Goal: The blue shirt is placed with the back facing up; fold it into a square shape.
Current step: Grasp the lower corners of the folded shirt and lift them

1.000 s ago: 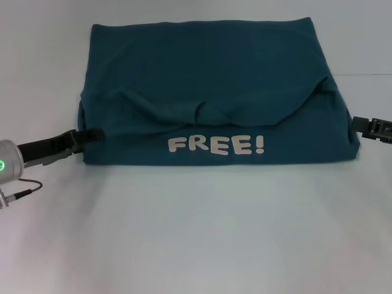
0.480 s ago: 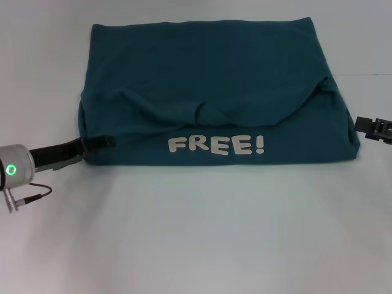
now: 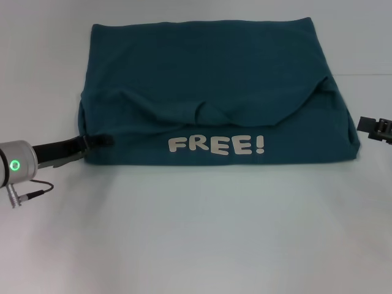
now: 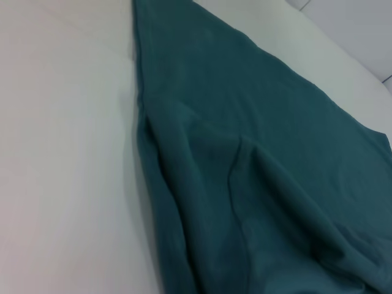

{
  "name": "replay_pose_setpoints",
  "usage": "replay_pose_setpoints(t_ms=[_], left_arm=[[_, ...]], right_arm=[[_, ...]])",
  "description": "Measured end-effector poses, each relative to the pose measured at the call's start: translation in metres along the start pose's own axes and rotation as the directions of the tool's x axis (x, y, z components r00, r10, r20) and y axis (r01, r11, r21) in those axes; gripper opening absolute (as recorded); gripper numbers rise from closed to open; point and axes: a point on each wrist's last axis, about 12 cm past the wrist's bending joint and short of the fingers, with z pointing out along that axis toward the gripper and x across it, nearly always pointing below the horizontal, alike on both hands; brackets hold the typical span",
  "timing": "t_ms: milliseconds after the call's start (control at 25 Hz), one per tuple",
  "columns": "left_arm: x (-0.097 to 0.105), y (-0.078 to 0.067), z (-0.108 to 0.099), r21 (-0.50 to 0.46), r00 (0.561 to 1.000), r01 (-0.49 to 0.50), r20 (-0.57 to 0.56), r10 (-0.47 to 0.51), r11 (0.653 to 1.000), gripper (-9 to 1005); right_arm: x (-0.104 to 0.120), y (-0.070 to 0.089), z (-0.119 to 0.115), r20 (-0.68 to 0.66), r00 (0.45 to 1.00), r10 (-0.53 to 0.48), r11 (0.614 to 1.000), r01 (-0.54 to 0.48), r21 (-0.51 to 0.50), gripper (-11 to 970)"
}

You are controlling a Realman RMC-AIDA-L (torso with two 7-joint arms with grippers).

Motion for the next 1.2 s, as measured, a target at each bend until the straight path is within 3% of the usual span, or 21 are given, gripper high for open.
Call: replay_pose_setpoints(t_ms=[80, 440, 760, 1040, 1200], left_arm=[[0.000, 0.000, 0.000, -0.008, 1.000, -0.010, -0.006, 0.010, 1.000, 675], [0.000, -0.003, 0.001, -0.009, 0.999, -0.036, -0.023, 0.036, 0.999, 318], [-0.006, -0.006, -0.010, 0.076, 0.999, -0.017, -0.041, 0.020, 0.997, 34], [-0.020, -0.009, -0.018, 0.102, 0.999, 0.015, -0.030, -0.012, 0.995, 28], [-0.023, -0.009, -0.017, 0.093, 1.000, 0.013, -0.020, -0.011, 0.996, 24]], right_arm=[[0.000, 0.000, -0.001, 0.002, 1.000, 0.003, 1.000, -0.003, 0.000, 908], [-0.001, -0.001, -0.003, 0.006, 1.000, 0.008, 1.000, -0.008, 0.004, 902], [-0.004, -0.005, -0.005, -0.057, 0.998, 0.034, 0.998, -0.031, 0.057, 897], [-0.034, -0.013, -0.009, -0.182, 0.973, 0.138, 0.965, -0.091, 0.245, 893], [-0.059, -0.010, -0.003, -0.238, 0.958, 0.157, 0.929, -0.062, 0.364, 890]])
